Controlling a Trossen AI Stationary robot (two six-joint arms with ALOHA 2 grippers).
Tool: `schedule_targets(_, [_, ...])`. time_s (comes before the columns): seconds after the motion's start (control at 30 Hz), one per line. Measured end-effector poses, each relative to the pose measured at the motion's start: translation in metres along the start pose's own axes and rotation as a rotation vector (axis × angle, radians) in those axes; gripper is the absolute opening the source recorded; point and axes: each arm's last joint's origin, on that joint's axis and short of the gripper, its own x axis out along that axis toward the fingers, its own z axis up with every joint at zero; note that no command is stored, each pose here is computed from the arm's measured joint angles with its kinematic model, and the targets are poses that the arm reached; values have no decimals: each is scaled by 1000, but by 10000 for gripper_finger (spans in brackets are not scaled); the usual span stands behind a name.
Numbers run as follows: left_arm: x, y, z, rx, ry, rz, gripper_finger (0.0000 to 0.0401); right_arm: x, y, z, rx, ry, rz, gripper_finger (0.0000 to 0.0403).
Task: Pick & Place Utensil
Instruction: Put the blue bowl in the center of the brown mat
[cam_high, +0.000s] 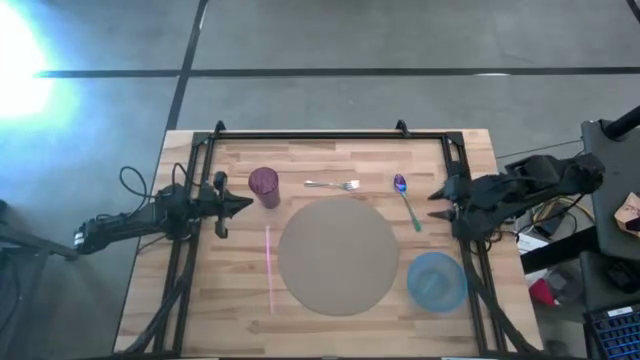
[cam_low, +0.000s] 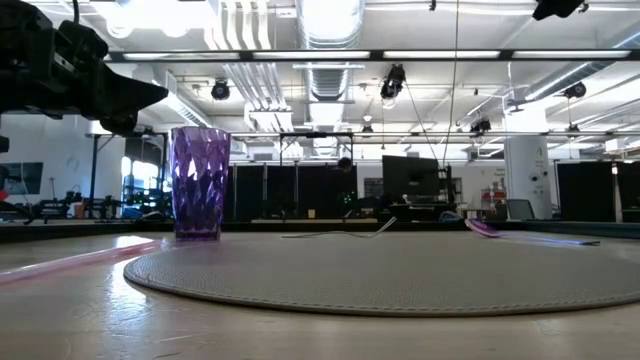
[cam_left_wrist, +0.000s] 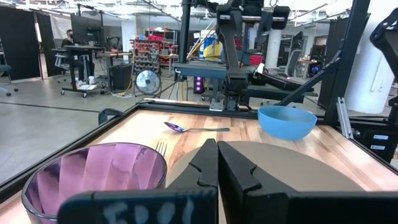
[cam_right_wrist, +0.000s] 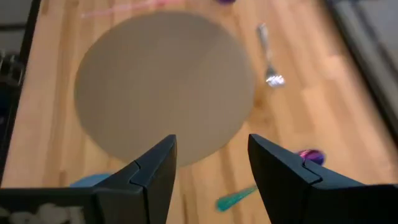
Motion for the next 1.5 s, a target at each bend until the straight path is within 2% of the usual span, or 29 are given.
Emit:
schedule_targets(0.2, [0, 0, 0, -2, 0, 0, 0, 33, 13, 0, -40, 222, 28, 196])
schedule_targets(0.57, [0, 0, 0, -10, 0, 0, 0, 89, 33, 2, -130, 484, 51, 196])
schedule_targets(0.93, [0, 0, 0, -9, 0, 0, 0, 122, 48, -1, -168, 646, 105, 196])
schedule_targets(1.5, [0, 0, 0, -9, 0, 0, 0, 177, 78, -23, -386, 853, 115, 196])
